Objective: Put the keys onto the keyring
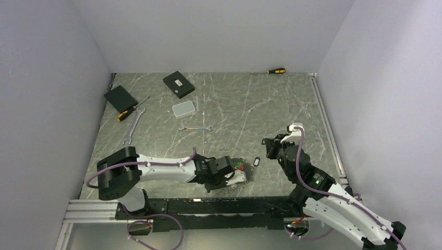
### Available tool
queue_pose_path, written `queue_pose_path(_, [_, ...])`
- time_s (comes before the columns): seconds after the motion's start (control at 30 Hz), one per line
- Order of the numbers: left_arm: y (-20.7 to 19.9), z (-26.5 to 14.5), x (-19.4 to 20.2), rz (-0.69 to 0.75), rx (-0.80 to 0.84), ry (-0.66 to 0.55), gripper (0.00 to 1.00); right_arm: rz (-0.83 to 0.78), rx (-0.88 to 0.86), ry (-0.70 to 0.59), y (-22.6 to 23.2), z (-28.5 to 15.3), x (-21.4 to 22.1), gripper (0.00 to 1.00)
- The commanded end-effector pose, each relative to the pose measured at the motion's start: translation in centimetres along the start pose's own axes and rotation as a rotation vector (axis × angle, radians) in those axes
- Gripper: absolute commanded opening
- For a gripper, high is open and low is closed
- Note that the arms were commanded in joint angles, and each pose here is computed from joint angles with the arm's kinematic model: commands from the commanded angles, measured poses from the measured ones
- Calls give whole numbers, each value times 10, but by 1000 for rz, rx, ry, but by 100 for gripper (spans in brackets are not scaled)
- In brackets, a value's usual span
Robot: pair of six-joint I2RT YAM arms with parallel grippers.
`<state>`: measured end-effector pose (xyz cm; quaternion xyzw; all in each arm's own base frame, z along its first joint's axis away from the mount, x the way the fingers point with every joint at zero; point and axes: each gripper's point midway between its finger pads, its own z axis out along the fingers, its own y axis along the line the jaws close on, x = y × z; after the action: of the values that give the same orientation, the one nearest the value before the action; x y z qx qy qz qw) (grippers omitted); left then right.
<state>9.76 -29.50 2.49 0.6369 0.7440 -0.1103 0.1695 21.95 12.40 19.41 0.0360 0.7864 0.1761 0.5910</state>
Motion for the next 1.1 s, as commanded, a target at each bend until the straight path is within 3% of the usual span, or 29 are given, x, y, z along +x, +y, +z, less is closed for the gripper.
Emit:
queue_pose_path(0.0, [7, 0, -8, 11, -37, 3, 11, 4, 16, -14, -3, 0, -3, 0])
queue_pose_path(0.07, [7, 0, -8, 10, -39, 14, 0, 4, 15, -14, -3, 0, -3, 0])
queue_pose_path(0.3, [8, -19, -29, -50, 0, -37, 0, 8, 10, -15, -2, 0, -3, 0])
queue_pose_path(0.5, [29, -46, -50, -312, 101, -106, 0, 7, 6, -21, -2, -2, -6, 0])
queue_pose_path(0.77, [65, -102, -94, -593, 260, -336, 0, 7, -15, -42, 2, -6, -16, 0])
queue_pose_path(1.07, [108, -153, -124, -935, 355, -410, 0, -69, -304, -63, 51, -19, -29, 0])
